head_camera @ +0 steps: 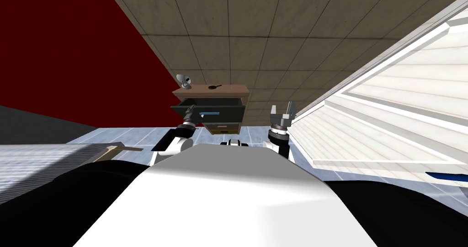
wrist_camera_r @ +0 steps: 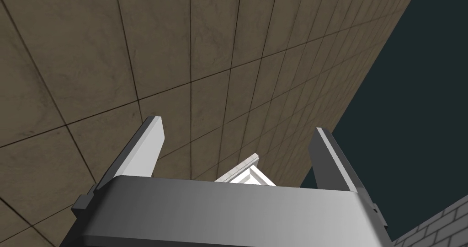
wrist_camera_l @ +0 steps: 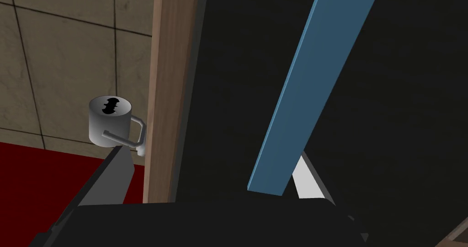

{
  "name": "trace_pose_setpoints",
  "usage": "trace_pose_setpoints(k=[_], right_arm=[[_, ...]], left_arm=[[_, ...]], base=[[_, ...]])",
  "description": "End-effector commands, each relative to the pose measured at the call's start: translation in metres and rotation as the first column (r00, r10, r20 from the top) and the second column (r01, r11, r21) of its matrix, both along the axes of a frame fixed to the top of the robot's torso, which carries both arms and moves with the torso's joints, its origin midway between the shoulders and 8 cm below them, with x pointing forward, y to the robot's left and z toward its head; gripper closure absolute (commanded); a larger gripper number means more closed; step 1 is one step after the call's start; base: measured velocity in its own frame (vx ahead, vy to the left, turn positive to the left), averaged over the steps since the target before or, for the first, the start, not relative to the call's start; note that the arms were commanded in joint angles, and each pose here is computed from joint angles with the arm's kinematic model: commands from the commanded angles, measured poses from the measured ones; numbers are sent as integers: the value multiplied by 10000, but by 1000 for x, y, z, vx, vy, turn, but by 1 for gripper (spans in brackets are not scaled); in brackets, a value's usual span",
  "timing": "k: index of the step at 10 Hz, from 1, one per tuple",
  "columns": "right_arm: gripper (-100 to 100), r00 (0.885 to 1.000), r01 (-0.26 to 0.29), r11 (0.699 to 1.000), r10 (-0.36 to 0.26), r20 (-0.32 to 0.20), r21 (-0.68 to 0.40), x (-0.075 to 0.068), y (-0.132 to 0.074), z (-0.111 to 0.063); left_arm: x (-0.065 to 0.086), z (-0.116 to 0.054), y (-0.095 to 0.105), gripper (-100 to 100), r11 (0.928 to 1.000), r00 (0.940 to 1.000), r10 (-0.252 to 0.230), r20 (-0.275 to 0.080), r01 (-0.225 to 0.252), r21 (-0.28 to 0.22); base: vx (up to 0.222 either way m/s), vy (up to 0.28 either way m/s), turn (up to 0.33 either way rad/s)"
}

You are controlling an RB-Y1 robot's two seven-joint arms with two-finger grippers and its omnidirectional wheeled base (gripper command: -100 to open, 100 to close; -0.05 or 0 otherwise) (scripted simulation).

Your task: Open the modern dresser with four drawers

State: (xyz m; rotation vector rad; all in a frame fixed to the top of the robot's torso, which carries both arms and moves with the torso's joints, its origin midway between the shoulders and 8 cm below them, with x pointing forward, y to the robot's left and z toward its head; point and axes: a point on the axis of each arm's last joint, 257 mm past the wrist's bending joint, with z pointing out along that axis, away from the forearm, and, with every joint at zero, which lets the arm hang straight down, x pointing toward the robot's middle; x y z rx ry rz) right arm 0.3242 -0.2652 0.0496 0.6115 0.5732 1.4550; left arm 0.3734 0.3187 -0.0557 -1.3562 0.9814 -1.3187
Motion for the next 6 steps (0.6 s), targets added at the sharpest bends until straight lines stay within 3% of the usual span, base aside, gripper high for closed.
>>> trace_pose_setpoints(k=[1, 6], right_arm=[[0, 10000, 0, 10000, 0, 0, 0, 0, 0, 0], [0, 10000, 0, 10000, 0, 0, 0, 0, 0, 0]], left_arm=[[0, -2, 1, 0, 10000, 10000, 7, -70, -8, -9], [0, -8, 2, 0, 10000, 9997, 33, -225, -33, -25]], base=[[0, 0, 0], [0, 0, 0]])
